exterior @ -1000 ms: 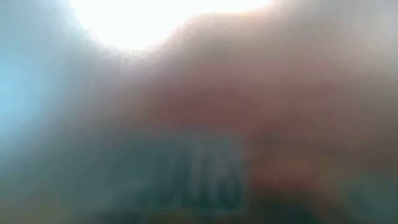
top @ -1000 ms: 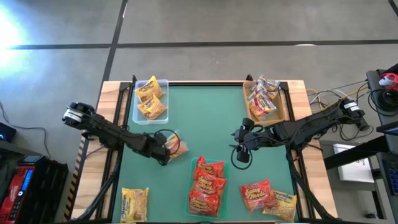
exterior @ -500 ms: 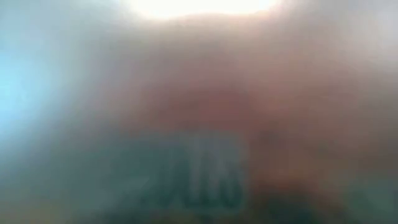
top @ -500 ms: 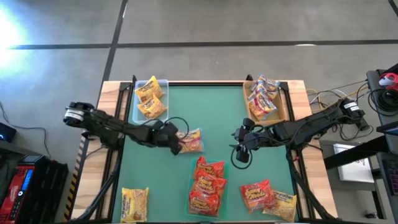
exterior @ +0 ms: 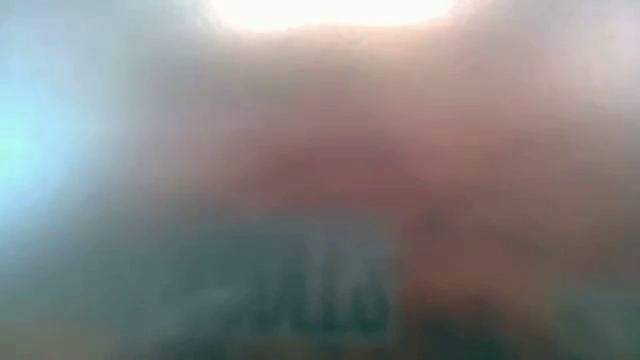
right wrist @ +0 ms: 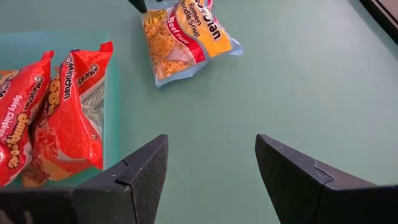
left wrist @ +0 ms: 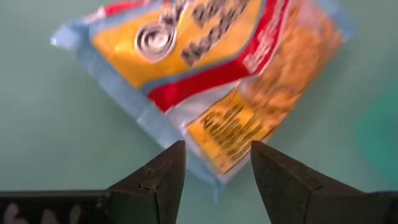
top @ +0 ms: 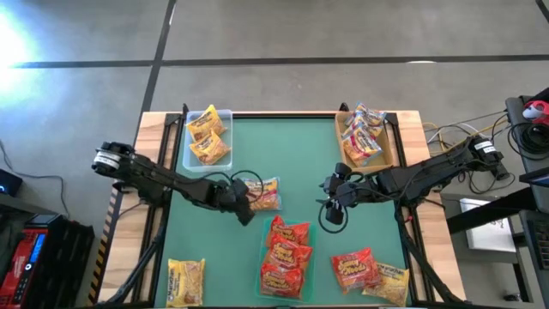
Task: Sort Maruchan noodles
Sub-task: Put the blue noodle pack into the yellow bin
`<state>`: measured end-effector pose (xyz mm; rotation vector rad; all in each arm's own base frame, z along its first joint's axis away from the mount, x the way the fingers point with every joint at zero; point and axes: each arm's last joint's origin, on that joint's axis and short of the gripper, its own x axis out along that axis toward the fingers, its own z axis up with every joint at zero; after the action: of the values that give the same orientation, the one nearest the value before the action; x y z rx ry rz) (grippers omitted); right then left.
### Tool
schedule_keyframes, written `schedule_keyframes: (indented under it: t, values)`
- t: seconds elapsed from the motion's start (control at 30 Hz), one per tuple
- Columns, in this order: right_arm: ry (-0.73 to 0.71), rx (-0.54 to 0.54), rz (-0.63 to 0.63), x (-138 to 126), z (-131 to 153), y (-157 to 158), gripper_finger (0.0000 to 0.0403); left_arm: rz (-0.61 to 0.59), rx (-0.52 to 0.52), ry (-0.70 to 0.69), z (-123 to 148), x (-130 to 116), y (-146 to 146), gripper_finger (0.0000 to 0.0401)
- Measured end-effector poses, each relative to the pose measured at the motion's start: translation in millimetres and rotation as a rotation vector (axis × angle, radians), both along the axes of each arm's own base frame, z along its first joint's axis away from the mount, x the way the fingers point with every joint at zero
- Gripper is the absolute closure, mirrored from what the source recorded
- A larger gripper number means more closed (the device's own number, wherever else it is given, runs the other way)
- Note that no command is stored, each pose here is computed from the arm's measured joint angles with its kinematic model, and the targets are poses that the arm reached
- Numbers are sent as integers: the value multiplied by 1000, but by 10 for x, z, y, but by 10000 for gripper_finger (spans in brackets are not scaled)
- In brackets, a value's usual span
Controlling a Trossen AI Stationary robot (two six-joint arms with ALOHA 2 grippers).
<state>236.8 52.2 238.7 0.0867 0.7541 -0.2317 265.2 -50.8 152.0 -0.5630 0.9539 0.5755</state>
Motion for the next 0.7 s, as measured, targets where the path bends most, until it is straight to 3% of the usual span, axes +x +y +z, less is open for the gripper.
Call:
schedule_keyframes:
  t: [0.27,0.7]
  values:
    - [1,-8,8,0,-2,0,172,-10,35,75,-252,76,5,235]
    - [-3,-18,7,3,1,-2,172,-194,305,82,-335,417,113,235]
